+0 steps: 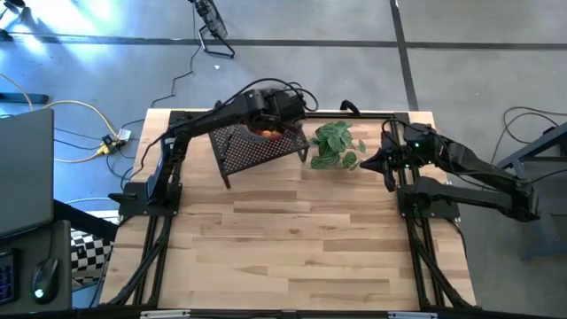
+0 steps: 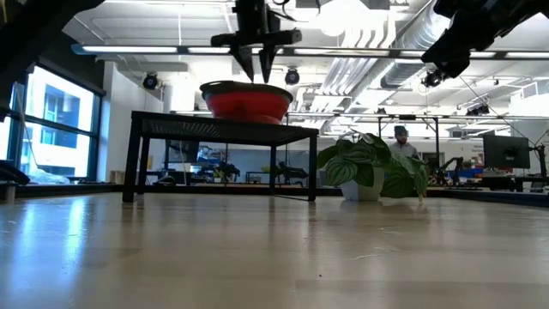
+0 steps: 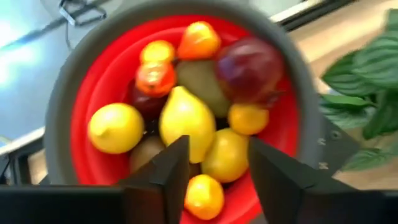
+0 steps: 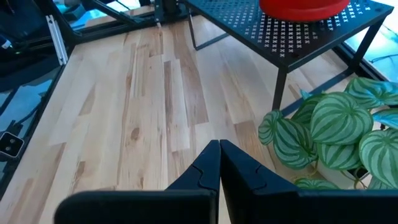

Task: Pick & Place Fruit
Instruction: Return to Home Position

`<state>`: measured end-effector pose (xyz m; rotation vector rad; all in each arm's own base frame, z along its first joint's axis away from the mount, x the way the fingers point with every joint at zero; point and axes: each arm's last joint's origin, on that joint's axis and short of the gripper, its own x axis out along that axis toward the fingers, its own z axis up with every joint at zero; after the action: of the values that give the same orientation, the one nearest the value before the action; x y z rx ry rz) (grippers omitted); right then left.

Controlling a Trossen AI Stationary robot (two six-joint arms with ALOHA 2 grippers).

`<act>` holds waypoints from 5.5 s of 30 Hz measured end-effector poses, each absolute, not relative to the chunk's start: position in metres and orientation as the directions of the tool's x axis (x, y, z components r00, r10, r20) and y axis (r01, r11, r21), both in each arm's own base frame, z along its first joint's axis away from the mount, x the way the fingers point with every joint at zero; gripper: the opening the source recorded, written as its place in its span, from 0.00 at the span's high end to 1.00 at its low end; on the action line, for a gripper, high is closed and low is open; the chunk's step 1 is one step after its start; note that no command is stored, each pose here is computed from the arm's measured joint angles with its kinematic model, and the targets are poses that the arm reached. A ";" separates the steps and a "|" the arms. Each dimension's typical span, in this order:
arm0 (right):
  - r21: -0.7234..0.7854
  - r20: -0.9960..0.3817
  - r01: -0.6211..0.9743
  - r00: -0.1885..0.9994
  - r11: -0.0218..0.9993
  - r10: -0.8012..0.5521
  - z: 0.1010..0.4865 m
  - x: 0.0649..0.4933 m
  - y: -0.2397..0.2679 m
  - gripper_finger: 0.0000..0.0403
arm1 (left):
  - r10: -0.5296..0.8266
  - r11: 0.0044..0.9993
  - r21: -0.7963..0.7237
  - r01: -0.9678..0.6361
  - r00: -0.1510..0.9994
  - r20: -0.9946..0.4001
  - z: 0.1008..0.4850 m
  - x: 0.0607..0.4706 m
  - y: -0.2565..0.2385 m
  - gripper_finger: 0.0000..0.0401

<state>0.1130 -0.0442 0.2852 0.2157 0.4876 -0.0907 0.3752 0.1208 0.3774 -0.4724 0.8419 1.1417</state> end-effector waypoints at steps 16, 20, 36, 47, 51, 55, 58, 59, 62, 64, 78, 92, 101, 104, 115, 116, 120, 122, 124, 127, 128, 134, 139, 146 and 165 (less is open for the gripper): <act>0.174 -0.445 0.133 0.894 0.976 -0.042 0.289 0.104 -0.040 0.99 | 0.583 0.605 0.109 -0.789 0.346 -0.735 0.382 0.399 0.063 0.98; 0.173 -0.445 0.133 0.894 0.976 -0.042 0.289 0.104 -0.040 0.99 | 0.543 0.682 0.094 -0.725 0.417 -0.729 0.384 0.406 0.045 0.99; 0.168 -0.446 0.130 0.894 0.977 -0.042 0.289 0.104 -0.040 0.99 | 0.253 0.870 -0.154 -0.468 0.692 -0.676 0.396 0.427 -0.006 0.99; 0.167 -0.445 0.130 0.894 0.977 -0.043 0.289 0.104 -0.040 0.99 | 0.248 0.870 -0.190 -0.455 0.738 -0.627 0.400 0.431 -0.006 0.99; 0.168 -0.445 0.130 0.894 0.977 -0.043 0.289 0.104 -0.040 0.99 | 0.248 0.870 -0.193 -0.454 0.741 -0.624 0.401 0.432 -0.006 0.99; 0.166 -0.448 0.150 0.892 0.975 -0.061 0.289 0.104 -0.040 0.99 | 0.250 0.870 -0.191 -0.455 0.740 -0.624 0.401 0.432 -0.006 0.99; 0.152 -0.453 0.179 0.887 0.972 -0.092 0.289 0.104 -0.041 0.99 | 0.255 0.868 -0.191 -0.458 0.742 -0.620 0.401 0.432 -0.006 0.99; 0.148 -0.455 0.188 0.885 0.971 -0.102 0.289 0.104 -0.042 0.99 | 0.261 0.869 -0.187 -0.459 0.744 -0.615 0.402 0.432 -0.006 0.99; 0.142 -0.457 0.201 0.882 0.969 -0.116 0.288 0.104 -0.042 0.99 | 0.264 0.894 -0.136 -0.428 0.746 -0.611 0.400 0.435 -0.006 0.99; 0.140 -0.457 0.201 0.882 0.970 -0.116 0.288 0.104 -0.042 0.99 | 0.248 0.915 -0.105 -0.389 0.749 -0.615 0.397 0.437 -0.007 0.99; 0.118 -0.457 0.189 0.882 0.975 -0.116 0.289 0.104 -0.042 0.99 | 0.185 0.965 -0.050 -0.258 0.802 -0.568 0.373 0.457 -0.015 0.99; 0.086 -0.457 0.173 0.882 0.981 -0.116 0.289 0.104 -0.042 0.99 | 0.153 0.979 -0.021 -0.202 0.803 -0.576 0.351 0.462 -0.016 0.99; 0.093 -0.455 0.181 0.883 0.979 -0.120 0.289 0.104 -0.042 0.99 | 0.164 0.979 0.011 -0.205 0.747 -0.644 0.358 0.445 -0.012 0.99; 0.088 -0.446 0.185 0.886 0.979 -0.127 0.290 0.104 -0.042 0.99 | 0.157 0.982 0.021 -0.185 0.759 -0.632 0.361 0.444 -0.018 0.99; 0.065 -0.442 0.224 0.880 0.973 -0.173 0.291 0.104 -0.044 0.99 | 0.145 0.982 -0.013 -0.189 0.796 -0.588 0.365 0.448 -0.022 0.99; 0.065 -0.442 0.223 0.880 0.973 -0.172 0.291 0.104 -0.044 0.99 | 0.142 0.982 -0.018 -0.186 0.805 -0.576 0.366 0.449 -0.023 0.99; 0.063 -0.442 0.222 0.880 0.973 -0.172 0.291 0.104 -0.044 0.99 | 0.132 0.984 -0.042 -0.176 0.856 -0.500 0.361 0.458 -0.026 0.99; 0.060 -0.442 0.221 0.880 0.974 -0.172 0.291 0.104 -0.044 0.99 | 0.127 0.984 -0.052 -0.168 0.884 -0.450 0.354 0.463 -0.029 0.99; 0.052 -0.442 0.216 0.880 0.975 -0.172 0.291 0.104 -0.044 0.99 | 0.104 0.987 -0.071 -0.145 0.906 -0.410 0.342 0.468 -0.036 0.99; 0.020 -0.442 0.201 0.880 0.979 -0.171 0.291 0.104 -0.044 0.99 | 0.031 0.988 -0.127 -0.086 0.924 -0.382 0.314 0.472 -0.044 0.99; 0.008 -0.443 0.195 0.880 0.981 -0.171 0.291 0.104 -0.044 0.99 | 0.018 0.987 -0.139 -0.076 0.926 -0.378 0.305 0.471 -0.045 0.99; -0.015 -0.441 0.184 0.881 0.983 -0.172 0.291 0.104 -0.044 0.99 | 0.020 0.983 -0.167 -0.072 0.955 -0.295 0.294 0.447 -0.043 0.99; -0.017 -0.438 0.187 0.882 0.982 -0.175 0.291 0.105 -0.044 0.99 | 0.063 0.992 -0.088 -0.091 0.957 -0.285 0.308 0.413 -0.039 0.99; 0.024 -0.419 0.209 0.890 0.978 -0.180 0.293 0.105 -0.045 0.99 | 0.105 0.993 -0.018 -0.114 0.957 -0.270 0.318 0.361 -0.032 0.99; 0.077 -0.409 0.410 0.844 0.909 -0.346 0.295 0.101 -0.048 0.99 | 0.134 0.990 -0.017 -0.138 0.980 -0.150 0.295 0.230 -0.017 0.99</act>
<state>0.1009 -0.0477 0.2947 0.1643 0.4000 -0.4006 0.2305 -0.0174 0.2945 -0.0276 0.1489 0.1371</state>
